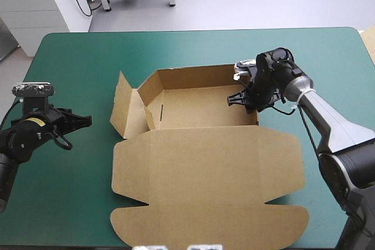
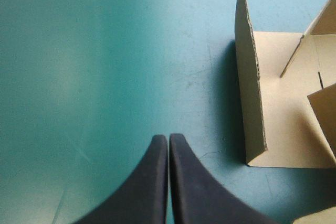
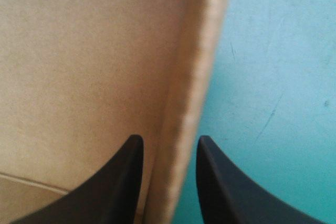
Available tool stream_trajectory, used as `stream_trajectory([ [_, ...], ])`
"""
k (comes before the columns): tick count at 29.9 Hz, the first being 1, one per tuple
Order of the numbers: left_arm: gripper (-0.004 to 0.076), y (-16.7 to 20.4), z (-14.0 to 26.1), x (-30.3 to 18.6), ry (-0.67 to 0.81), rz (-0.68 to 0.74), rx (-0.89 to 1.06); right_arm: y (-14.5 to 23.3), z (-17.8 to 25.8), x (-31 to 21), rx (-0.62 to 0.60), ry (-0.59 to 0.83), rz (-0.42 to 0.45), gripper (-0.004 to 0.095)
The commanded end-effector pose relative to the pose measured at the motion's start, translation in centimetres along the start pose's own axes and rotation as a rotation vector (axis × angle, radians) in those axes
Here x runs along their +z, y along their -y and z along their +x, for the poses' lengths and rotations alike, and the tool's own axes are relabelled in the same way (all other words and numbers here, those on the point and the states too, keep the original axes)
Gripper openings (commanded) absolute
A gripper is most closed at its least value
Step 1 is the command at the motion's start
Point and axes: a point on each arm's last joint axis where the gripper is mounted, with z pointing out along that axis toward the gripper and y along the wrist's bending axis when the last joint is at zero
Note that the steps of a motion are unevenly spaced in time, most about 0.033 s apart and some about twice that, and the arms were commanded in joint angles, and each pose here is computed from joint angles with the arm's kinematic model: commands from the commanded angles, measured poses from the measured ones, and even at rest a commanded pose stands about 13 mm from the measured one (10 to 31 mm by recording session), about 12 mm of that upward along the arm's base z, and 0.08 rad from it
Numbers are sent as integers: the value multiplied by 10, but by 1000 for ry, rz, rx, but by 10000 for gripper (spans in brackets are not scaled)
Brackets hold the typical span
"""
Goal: Fold the box
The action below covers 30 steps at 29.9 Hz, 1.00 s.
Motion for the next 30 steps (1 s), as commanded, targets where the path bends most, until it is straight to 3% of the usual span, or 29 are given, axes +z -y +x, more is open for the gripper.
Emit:
stream_trajectory([
  [1,-8,0,-12,-8,87,0,-7,4,-1,-36,-19,85,21,546],
  [4,-8,0,-12,-8,85,0,-7,5,-7,-49,1,121,38,810],
  [7,-8,0,-11,-8,82,1,-7,5,-12,-64,17,157,38,906],
  [14,-8,0,-11,-8,75,1,-7,-2,-8,-68,49,153,-44,907],
  [20,-8,0,-10,-8,69,2,-7,-1,2,-45,69,69,-25,904],
  [30,-8,2,-11,-8,73,18,-23,0,-1,-42,113,95,-10,899],
])
